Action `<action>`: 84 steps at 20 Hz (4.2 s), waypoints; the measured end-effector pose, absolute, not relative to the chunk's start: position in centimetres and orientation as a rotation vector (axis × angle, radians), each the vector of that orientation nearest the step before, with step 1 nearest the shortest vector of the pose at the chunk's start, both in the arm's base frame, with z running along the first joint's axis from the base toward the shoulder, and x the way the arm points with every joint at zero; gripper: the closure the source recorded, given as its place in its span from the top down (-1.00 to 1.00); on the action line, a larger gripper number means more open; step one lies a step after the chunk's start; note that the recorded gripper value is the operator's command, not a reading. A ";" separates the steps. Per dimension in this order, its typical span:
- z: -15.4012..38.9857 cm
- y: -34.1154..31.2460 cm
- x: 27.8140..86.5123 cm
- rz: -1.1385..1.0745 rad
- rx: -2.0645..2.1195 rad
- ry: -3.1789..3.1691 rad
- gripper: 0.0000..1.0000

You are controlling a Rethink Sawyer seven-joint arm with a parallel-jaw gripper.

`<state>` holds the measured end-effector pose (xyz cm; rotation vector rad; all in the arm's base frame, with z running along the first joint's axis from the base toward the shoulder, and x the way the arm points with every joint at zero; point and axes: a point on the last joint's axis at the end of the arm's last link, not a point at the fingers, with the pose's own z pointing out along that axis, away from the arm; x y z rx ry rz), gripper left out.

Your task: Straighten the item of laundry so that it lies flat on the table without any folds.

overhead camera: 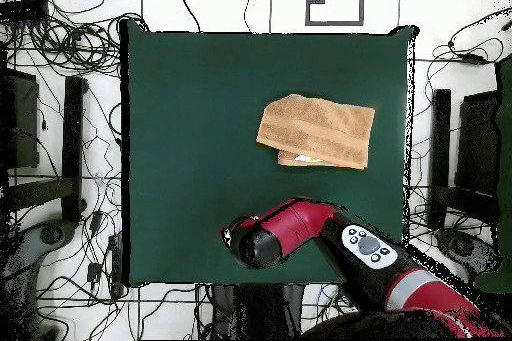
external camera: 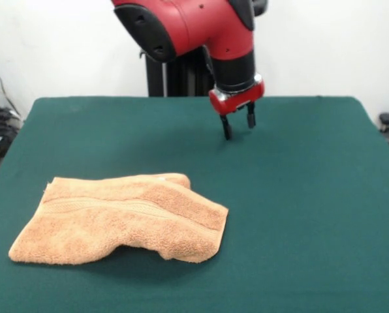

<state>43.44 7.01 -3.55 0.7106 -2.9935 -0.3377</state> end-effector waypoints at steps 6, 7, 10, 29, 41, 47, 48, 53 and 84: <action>-3.4 4.7 42.9 -0.455 0.783 -2.911 1.00; -3.5 4.2 42.7 -0.465 0.799 -2.896 1.00; -3.7 2.8 41.9 -0.511 0.892 -2.831 1.00; -3.1 4.0 41.5 -0.588 1.148 -2.748 1.00; -1.5 5.0 41.9 -0.599 1.181 -2.727 1.00; -1.2 4.6 42.1 -0.591 1.182 -2.730 1.00; -1.2 4.4 42.1 -0.594 1.175 -2.732 1.00; -1.0 3.7 41.9 -0.608 1.158 -2.744 1.00; -1.5 6.4 41.6 -0.795 1.316 -2.851 1.00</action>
